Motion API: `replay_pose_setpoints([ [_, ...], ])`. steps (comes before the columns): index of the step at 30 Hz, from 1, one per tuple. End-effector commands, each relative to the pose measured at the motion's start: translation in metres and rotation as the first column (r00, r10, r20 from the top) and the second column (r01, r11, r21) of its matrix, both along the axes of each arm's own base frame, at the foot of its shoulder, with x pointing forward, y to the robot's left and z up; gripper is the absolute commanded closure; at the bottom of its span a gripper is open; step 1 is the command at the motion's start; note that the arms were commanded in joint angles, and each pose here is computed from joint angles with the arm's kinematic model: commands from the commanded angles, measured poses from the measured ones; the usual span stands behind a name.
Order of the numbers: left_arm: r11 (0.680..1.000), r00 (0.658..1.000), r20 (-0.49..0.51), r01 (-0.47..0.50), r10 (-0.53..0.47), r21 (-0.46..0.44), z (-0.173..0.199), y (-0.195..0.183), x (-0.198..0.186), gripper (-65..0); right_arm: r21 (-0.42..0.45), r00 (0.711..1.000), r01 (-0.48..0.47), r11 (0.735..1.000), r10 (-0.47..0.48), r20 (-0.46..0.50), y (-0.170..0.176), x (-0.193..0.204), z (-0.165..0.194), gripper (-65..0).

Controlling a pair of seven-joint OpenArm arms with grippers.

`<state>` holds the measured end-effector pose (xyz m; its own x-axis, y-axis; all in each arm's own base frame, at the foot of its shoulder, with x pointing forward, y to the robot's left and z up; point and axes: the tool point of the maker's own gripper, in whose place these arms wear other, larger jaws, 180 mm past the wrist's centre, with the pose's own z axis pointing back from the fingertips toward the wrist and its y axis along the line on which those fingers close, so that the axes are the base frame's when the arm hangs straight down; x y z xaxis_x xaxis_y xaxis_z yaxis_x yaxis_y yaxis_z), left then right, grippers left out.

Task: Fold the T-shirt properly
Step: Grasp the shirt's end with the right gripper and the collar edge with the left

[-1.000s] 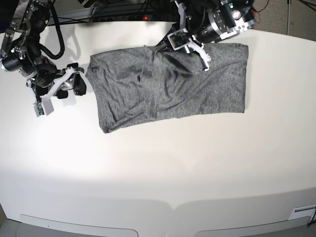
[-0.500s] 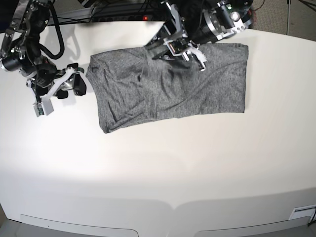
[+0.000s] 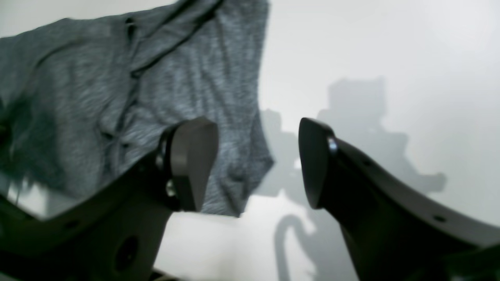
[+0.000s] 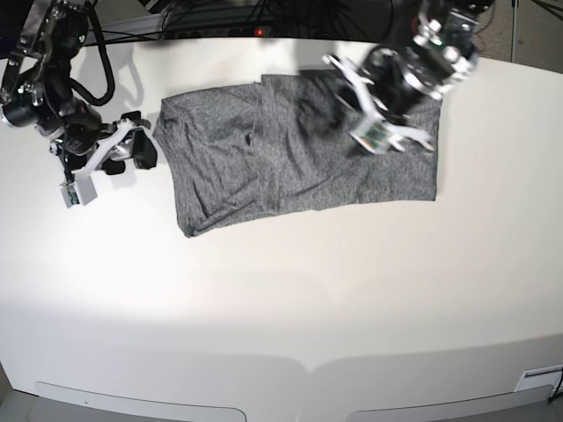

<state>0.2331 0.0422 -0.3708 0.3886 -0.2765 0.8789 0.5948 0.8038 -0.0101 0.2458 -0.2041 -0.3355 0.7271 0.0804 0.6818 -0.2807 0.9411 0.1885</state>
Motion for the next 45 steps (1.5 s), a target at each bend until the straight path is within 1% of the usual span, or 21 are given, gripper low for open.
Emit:
replay_pose_setpoints([
  [1,0.997,0.998,0.036,-0.046,0.048,-0.057,0.015,0.012,0.008,-26.0,0.011,0.999,-0.016,1.000,0.015,0.052,0.002,0.006,0.014,-36.4],
  [3,0.983,0.988,0.030,-0.148,0.152,-0.105,0.022,0.045,0.016,-26.0,0.018,0.998,-0.020,1.000,0.018,0.058,0.002,0.007,0.015,-36.4],
  [5,0.970,0.976,0.032,-0.211,0.216,-0.120,0.026,0.073,0.018,-26.0,0.011,0.998,-0.019,1.000,0.018,0.056,-0.001,0.007,0.015,-36.4],
  [7,0.961,0.966,0.032,-0.253,0.258,-0.115,0.028,0.094,0.016,-26.0,0.008,0.999,-0.017,1.000,0.017,0.050,-0.005,0.008,0.013,-36.4],
  [9,0.955,0.958,0.022,-0.284,0.287,-0.089,0.025,0.108,0.013,-26.0,0.014,1.000,0.003,1.000,-0.003,0.029,-0.013,0.009,0.008,-36.4],
  [11,0.951,0.953,0.003,-0.301,0.302,-0.065,0.020,0.116,0.011,-26.0,0.041,0.999,0.032,0.999,-0.032,-0.005,-0.021,0.012,0.001,-36.4],
  [13,0.951,0.952,-0.016,-0.305,0.305,-0.049,0.017,0.118,0.009,-26.0,0.081,0.998,0.045,0.996,-0.042,-0.047,-0.025,0.015,-0.008,-36.4],
  [15,0.951,0.952,-0.017,-0.305,0.305,-0.054,0.017,0.118,0.009,-26.0,0.119,0.995,0.059,0.991,-0.049,-0.089,-0.029,0.019,-0.017,-36.4],
  [18,0.946,0.950,-0.023,-0.311,0.310,-0.096,0.020,0.115,0.010,-26.0,0.152,0.987,0.085,0.985,-0.063,-0.148,-0.036,0.023,-0.031,-36.4],
  [20,0.947,0.953,-0.025,-0.302,0.301,-0.111,0.022,0.113,0.010,-26.0,0.162,0.979,0.085,0.983,-0.052,-0.197,-0.035,0.022,-0.043,-36.4],
  [22,0.953,0.960,-0.025,-0.281,0.280,-0.115,0.022,0.109,0.008,-26.0,0.165,0.966,0.062,0.984,-0.018,-0.259,-0.028,0.016,-0.055,-36.4],
  [24,0.954,0.961,-0.025,-0.278,0.277,-0.116,0.022,0.108,0.008,-26.0,0.156,0.950,0.020,0.988,0.030,-0.310,-0.017,0.009,-0.066,-36.4],
  [27,0.954,0.961,-0.025,-0.278,0.277,-0.116,0.022,0.108,0.008,-26.0,0.128,0.931,-0.050,0.990,0.092,-0.352,-0.001,0.002,-0.078,-36.4],
  [30,0.954,0.961,-0.031,-0.278,0.276,-0.109,0.021,0.109,0.007,-26.0,0.132,0.926,-0.090,0.987,0.132,-0.355,0.013,0.001,-0.082,-36.4],
  [39,0.955,0.961,-0.041,-0.278,0.275,-0.103,0.019,0.109,0.006,-26.0,0.150,0.926,-0.086,0.985,0.135,-0.354,0.025,0.003,-0.086,-36.4],
  [45,0.955,0.961,-0.042,-0.278,0.275,-0.102,0.019,0.109,0.006,-26.0,0.216,0.923,-0.087,0.973,0.160,-0.350,0.054,0.001,-0.089,-36.4],
])
